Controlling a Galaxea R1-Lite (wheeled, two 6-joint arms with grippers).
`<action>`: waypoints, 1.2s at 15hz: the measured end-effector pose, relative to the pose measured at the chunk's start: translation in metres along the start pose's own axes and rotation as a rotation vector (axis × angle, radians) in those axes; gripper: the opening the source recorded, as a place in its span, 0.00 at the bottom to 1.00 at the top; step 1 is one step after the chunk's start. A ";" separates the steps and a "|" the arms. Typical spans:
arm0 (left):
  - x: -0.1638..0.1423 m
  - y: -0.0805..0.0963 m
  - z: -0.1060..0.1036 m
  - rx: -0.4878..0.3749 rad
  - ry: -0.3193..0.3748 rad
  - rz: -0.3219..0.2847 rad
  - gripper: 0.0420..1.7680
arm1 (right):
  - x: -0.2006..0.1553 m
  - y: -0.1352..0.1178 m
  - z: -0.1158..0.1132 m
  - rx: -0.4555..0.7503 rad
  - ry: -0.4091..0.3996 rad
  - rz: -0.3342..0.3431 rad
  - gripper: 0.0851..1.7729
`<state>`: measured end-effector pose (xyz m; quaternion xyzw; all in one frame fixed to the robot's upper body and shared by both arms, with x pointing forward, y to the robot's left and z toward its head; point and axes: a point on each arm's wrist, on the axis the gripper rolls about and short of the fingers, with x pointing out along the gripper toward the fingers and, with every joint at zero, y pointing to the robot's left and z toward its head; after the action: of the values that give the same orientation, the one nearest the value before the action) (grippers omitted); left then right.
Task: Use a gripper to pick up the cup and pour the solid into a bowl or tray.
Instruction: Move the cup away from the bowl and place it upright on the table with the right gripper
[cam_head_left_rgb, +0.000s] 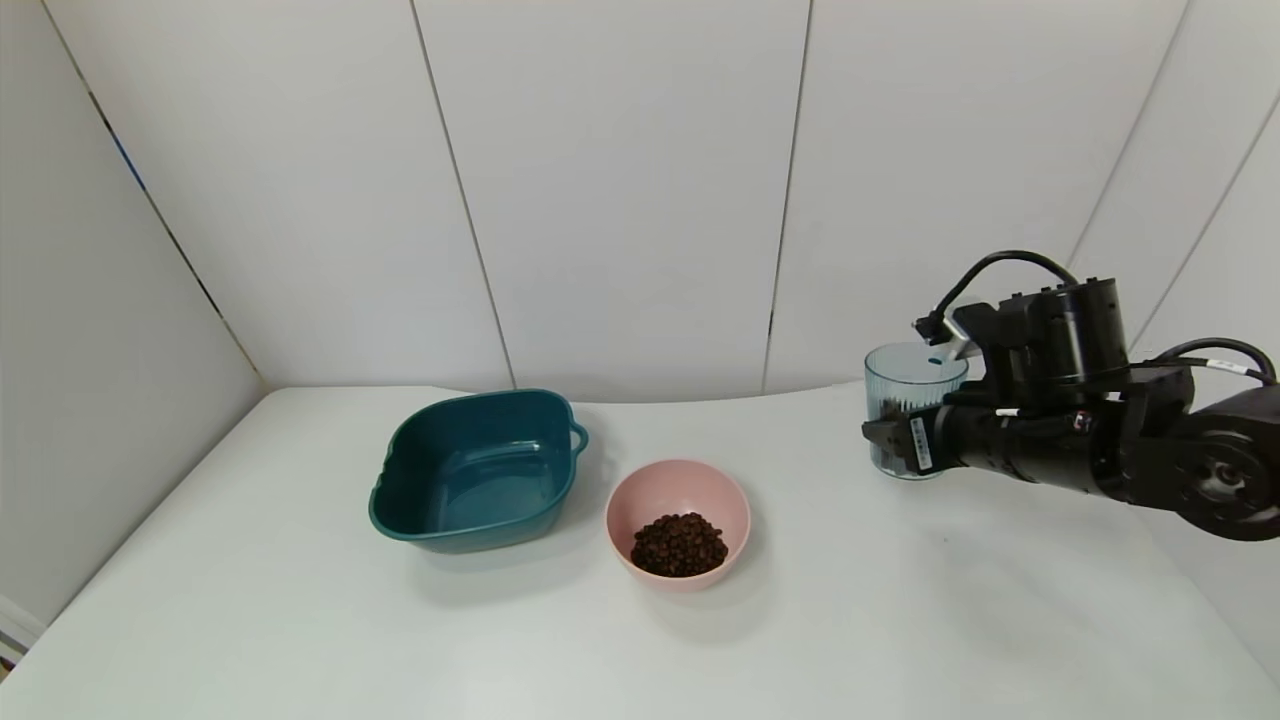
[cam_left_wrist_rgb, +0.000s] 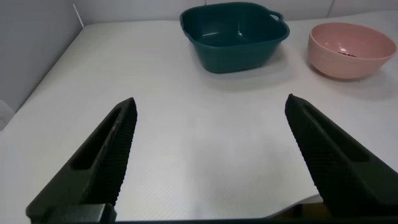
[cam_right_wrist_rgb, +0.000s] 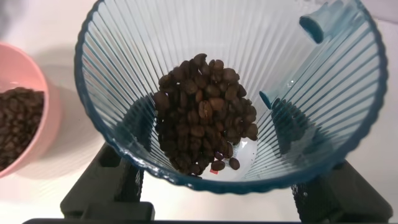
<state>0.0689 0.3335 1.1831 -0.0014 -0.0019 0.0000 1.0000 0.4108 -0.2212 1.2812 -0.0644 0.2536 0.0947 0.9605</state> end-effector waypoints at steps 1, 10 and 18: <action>0.000 0.000 0.000 0.000 0.000 0.000 0.97 | 0.004 -0.004 -0.003 0.006 0.002 0.001 0.73; 0.000 0.000 0.000 0.000 0.000 0.000 0.97 | 0.045 -0.006 -0.034 0.036 -0.118 0.010 0.73; 0.000 0.000 0.000 0.000 0.000 0.001 0.97 | 0.080 0.003 -0.069 0.033 -0.150 0.021 0.73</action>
<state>0.0689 0.3335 1.1831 -0.0014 -0.0019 0.0004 1.0000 0.4460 -0.2176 1.1816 -0.0385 0.1832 0.1049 0.9767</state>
